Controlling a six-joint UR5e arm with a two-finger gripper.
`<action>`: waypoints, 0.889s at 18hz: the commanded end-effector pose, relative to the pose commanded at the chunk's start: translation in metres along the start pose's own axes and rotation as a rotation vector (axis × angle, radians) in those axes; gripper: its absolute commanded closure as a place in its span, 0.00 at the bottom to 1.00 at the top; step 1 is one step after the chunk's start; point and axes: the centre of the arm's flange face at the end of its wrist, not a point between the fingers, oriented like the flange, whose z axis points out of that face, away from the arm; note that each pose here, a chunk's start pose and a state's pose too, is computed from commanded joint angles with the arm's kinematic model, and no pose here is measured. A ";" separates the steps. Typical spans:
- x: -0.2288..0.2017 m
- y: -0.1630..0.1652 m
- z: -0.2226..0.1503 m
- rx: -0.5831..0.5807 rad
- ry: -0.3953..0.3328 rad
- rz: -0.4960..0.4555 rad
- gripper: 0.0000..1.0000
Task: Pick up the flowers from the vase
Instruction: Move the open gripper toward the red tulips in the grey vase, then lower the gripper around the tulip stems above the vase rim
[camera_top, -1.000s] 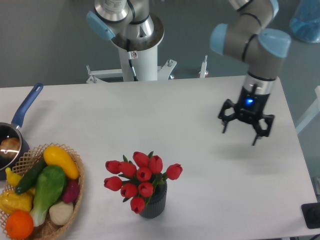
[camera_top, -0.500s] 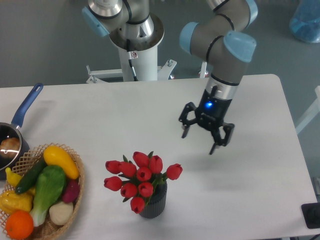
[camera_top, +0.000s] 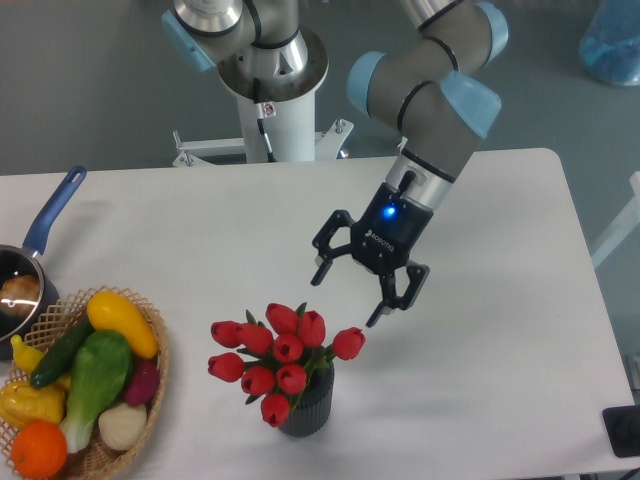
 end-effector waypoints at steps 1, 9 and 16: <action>-0.004 -0.001 0.002 0.003 0.003 0.003 0.00; -0.036 -0.003 0.017 0.083 0.031 -0.002 0.00; -0.034 -0.012 0.033 0.123 0.067 0.008 0.00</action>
